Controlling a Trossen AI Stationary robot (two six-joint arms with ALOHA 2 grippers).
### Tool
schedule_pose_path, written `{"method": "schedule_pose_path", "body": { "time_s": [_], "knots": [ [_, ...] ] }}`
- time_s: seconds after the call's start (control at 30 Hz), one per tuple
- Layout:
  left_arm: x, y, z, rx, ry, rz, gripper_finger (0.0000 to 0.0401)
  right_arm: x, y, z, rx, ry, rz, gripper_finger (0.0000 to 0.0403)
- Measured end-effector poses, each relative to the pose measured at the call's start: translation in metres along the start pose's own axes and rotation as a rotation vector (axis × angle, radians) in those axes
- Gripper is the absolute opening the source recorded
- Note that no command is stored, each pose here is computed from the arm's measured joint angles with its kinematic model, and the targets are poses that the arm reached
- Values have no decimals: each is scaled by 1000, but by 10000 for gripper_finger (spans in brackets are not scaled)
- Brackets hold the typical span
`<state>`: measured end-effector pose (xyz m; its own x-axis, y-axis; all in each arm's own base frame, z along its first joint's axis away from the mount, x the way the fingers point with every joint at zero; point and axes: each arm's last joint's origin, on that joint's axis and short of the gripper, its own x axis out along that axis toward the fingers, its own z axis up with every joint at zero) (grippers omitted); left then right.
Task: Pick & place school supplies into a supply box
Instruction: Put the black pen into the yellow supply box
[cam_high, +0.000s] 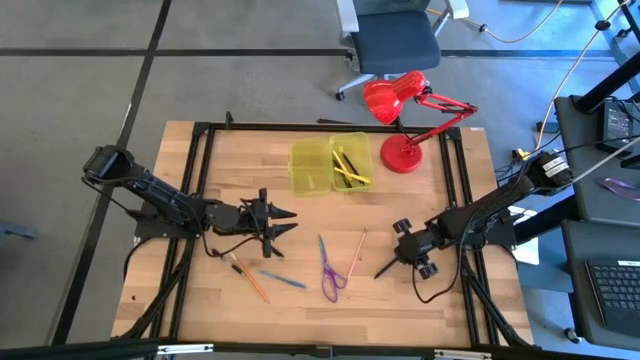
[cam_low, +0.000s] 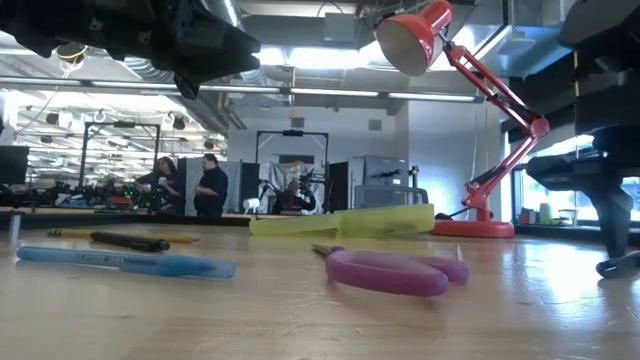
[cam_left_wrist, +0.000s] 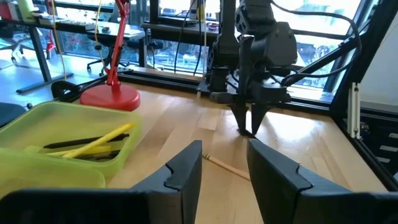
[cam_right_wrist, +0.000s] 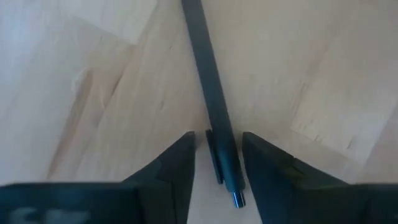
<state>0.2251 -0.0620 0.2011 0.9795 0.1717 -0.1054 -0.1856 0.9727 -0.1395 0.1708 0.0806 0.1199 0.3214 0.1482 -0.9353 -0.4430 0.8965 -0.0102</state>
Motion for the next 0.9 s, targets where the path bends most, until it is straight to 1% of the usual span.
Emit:
{"method": "schedule_pose_path", "body": {
  "time_s": [0.17, 0.27, 0.4, 0.53, 0.7, 0.77, 0.9],
  "knots": [
    [0, 0, 0, 3, 4, -2, 120, -1, 0, 1, -8, -9, 1, 69],
    [0, 0, -1, 5, 6, -2, 120, -1, 0, 0, -8, -7, 0, 42],
    [0, 0, -1, 5, 6, -1, 120, -2, 0, 2, -1, -15, -1, 38],
    [0, 1, -1, 5, 3, 17, 120, -8, -2, 12, 59, -30, -6, 46],
    [0, 3, 1, 3, -13, 77, 120, -22, -9, 35, 157, -101, -25, 34],
    [0, 3, 1, 4, -15, 87, 120, -27, -12, 40, 191, -99, -59, 31],
    [0, 3, 1, 3, -14, 87, 120, -42, -23, 57, 254, -150, -163, 33]
  ]
}}
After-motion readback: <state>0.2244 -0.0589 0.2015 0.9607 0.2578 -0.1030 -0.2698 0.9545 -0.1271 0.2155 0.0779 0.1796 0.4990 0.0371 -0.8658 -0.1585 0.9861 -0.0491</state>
